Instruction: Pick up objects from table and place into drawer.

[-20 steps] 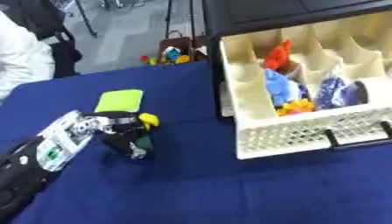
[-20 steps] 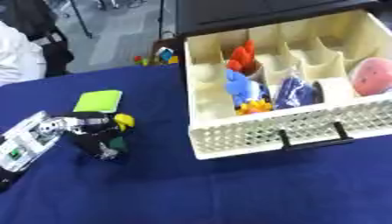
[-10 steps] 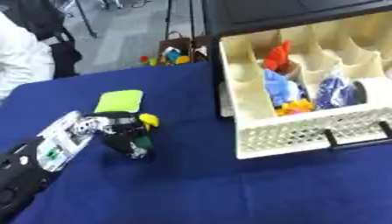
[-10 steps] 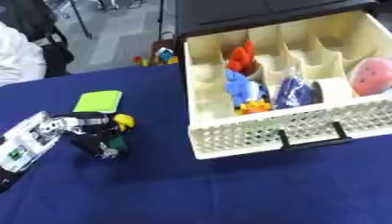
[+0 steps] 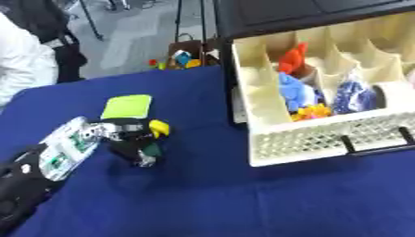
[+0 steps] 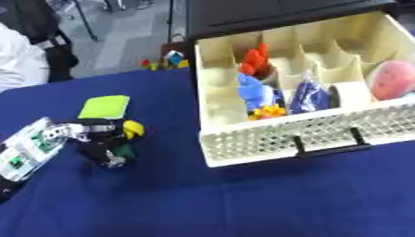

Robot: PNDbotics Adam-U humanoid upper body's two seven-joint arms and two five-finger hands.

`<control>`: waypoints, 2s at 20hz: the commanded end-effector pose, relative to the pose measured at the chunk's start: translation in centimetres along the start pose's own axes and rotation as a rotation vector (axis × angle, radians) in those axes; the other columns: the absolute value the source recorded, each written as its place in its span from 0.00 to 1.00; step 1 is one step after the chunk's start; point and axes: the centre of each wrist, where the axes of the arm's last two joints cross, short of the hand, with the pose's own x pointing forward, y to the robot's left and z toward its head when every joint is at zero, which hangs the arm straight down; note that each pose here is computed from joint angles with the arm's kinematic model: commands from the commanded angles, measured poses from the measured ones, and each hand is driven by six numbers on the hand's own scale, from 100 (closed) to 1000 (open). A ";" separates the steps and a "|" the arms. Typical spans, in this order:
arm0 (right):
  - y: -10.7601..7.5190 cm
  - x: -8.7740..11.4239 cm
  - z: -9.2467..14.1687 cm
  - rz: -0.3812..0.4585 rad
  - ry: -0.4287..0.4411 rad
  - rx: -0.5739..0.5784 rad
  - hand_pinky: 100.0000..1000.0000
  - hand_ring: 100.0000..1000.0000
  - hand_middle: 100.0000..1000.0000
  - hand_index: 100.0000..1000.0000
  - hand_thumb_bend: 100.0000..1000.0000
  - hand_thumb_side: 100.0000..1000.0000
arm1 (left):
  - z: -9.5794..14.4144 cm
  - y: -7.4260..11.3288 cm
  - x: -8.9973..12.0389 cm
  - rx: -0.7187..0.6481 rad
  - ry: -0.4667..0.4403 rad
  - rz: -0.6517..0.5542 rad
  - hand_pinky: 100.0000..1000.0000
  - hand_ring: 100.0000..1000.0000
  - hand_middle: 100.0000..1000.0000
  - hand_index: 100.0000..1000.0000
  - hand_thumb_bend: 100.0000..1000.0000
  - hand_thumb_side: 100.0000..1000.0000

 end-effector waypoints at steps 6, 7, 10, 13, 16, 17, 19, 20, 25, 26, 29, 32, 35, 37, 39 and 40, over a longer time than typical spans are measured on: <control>-0.1 0.1 -0.6 -0.033 -0.048 -0.049 0.54 0.57 0.51 0.74 0.00 1.00 | 1.9 1.7 -0.2 0.029 0.040 -0.057 0.24 0.36 0.33 0.54 0.09 0.35; -0.2 0.0 -0.5 -0.032 -0.047 -0.048 0.54 0.57 0.51 0.74 0.00 1.00 | 2.1 1.8 -0.1 0.032 0.042 -0.064 0.24 0.36 0.33 0.54 0.09 0.35; -0.2 0.0 -0.5 -0.029 -0.045 -0.046 0.54 0.57 0.51 0.74 0.00 1.00 | 2.7 2.2 0.1 0.043 0.047 -0.078 0.24 0.36 0.33 0.53 0.08 0.36; -0.3 0.0 -0.4 -0.026 -0.045 -0.044 0.54 0.57 0.51 0.74 0.00 1.00 | 3.3 2.5 0.5 0.051 0.041 -0.092 0.24 0.36 0.33 0.53 0.08 0.36; -0.3 0.0 -0.3 -0.024 -0.043 -0.042 0.54 0.57 0.51 0.74 0.00 1.00 | 4.1 2.9 1.7 0.071 0.002 -0.110 0.23 0.36 0.33 0.53 0.08 0.37; -0.4 0.0 -0.3 -0.024 -0.043 -0.041 0.54 0.57 0.51 0.74 0.00 1.00 | 4.5 3.1 2.2 0.079 -0.014 -0.115 0.23 0.36 0.33 0.53 0.08 0.37; -0.4 0.0 -0.3 -0.023 -0.043 -0.038 0.54 0.57 0.51 0.74 0.00 1.00 | 5.4 3.7 3.3 0.108 -0.048 -0.129 0.23 0.35 0.33 0.53 0.08 0.38; -0.4 0.0 -0.3 -0.023 -0.043 -0.037 0.54 0.57 0.51 0.74 0.00 1.00 | 5.9 4.0 3.8 0.121 -0.061 -0.136 0.23 0.35 0.32 0.53 0.08 0.38; -0.6 -0.1 -0.2 -0.014 -0.041 -0.029 0.54 0.57 0.51 0.74 0.00 1.00 | 8.0 5.1 6.0 0.180 -0.121 -0.154 0.22 0.34 0.32 0.52 0.07 0.39; -0.6 -0.1 -0.1 -0.014 -0.041 -0.028 0.54 0.57 0.51 0.74 0.00 1.00 | 8.4 5.3 6.4 0.191 -0.134 -0.155 0.21 0.34 0.31 0.52 0.06 0.39; -0.6 -0.1 -0.1 -0.012 -0.039 -0.024 0.54 0.57 0.52 0.74 0.00 1.00 | 9.3 5.9 7.6 0.225 -0.174 -0.155 0.21 0.33 0.31 0.51 0.06 0.40; -0.7 -0.1 0.0 -0.010 -0.038 -0.023 0.54 0.57 0.52 0.73 0.00 1.00 | 10.1 6.6 8.6 0.263 -0.215 -0.148 0.20 0.33 0.30 0.50 0.05 0.41; -0.7 -0.1 0.0 -0.010 -0.035 -0.021 0.54 0.57 0.52 0.73 0.00 1.00 | 10.7 7.4 9.4 0.296 -0.248 -0.145 0.20 0.32 0.30 0.50 0.04 0.41; -0.7 -0.1 0.0 -0.010 -0.034 -0.019 0.54 0.57 0.52 0.73 0.00 1.00 | 11.1 7.9 9.9 0.319 -0.265 -0.147 0.19 0.32 0.30 0.49 0.03 0.42; -0.8 -0.1 0.1 -0.006 -0.034 -0.017 0.54 0.57 0.52 0.73 0.00 1.00 | 11.3 8.4 10.2 0.337 -0.278 -0.145 0.19 0.32 0.30 0.49 0.03 0.42; -0.8 -0.1 0.1 -0.005 -0.031 -0.016 0.54 0.57 0.52 0.73 0.00 1.00 | 11.5 8.7 10.5 0.357 -0.292 -0.145 0.18 0.32 0.29 0.49 0.01 0.43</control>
